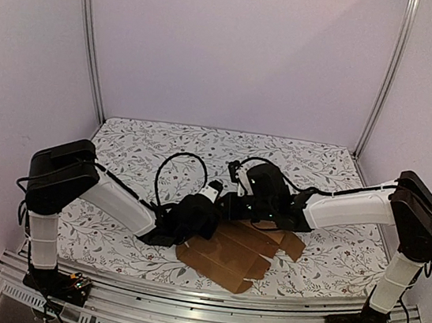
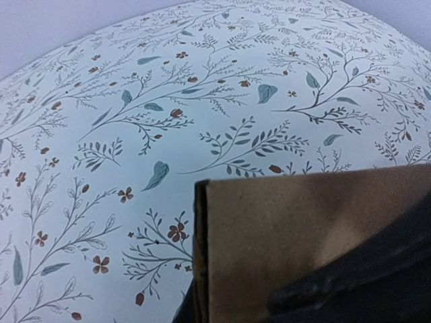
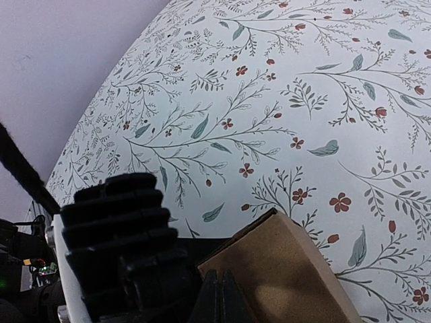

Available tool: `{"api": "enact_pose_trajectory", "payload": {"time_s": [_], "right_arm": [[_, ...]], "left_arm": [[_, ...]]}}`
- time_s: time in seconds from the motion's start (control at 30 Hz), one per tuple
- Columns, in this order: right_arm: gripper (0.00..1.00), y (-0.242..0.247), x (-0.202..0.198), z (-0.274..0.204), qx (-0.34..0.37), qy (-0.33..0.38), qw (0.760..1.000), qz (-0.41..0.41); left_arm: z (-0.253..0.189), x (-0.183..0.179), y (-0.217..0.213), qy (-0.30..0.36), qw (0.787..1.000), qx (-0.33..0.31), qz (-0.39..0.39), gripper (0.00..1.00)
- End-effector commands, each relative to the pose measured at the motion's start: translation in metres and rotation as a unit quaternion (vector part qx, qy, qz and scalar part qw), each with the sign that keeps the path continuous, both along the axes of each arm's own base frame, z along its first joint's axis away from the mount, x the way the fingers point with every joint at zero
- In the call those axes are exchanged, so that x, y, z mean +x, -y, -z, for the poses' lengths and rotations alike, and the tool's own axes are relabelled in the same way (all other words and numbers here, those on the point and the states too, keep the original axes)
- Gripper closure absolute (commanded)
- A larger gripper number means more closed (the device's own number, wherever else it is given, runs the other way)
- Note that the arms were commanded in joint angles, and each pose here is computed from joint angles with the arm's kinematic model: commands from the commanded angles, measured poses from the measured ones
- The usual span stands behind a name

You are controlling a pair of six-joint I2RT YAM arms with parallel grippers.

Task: Fold the paper box

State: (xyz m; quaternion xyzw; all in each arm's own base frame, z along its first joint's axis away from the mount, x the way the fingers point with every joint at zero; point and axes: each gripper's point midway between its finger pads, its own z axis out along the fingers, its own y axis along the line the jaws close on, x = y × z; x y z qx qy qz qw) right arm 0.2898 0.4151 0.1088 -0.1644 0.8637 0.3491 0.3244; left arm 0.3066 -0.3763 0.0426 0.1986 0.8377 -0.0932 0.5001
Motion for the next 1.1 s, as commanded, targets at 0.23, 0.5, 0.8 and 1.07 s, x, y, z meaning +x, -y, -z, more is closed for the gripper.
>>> {"api": "enact_pose_trajectory", "payload": {"time_s": [0.23,0.5,0.8,1.07], "right_arm": [[1.0,0.007,-0.005,0.021,-0.021,-0.016,1.0,0.006],[1.0,0.009,-0.007,0.019,-0.021,-0.015,1.0,0.005],[1.0,0.01,-0.007,0.018,-0.021,-0.015,1.0,0.005],[0.91,0.014,-0.01,-0.004,-0.009,-0.005,1.0,0.004]], "left_arm": [[0.027,-0.009,-0.015,-0.018,0.999,0.044,-0.01,0.81],[0.029,-0.008,-0.01,-0.02,0.999,0.042,-0.005,0.82],[0.031,-0.008,-0.005,-0.021,0.999,0.044,0.005,1.0],[0.029,-0.007,-0.007,-0.018,0.999,0.046,0.0,1.0]]}}
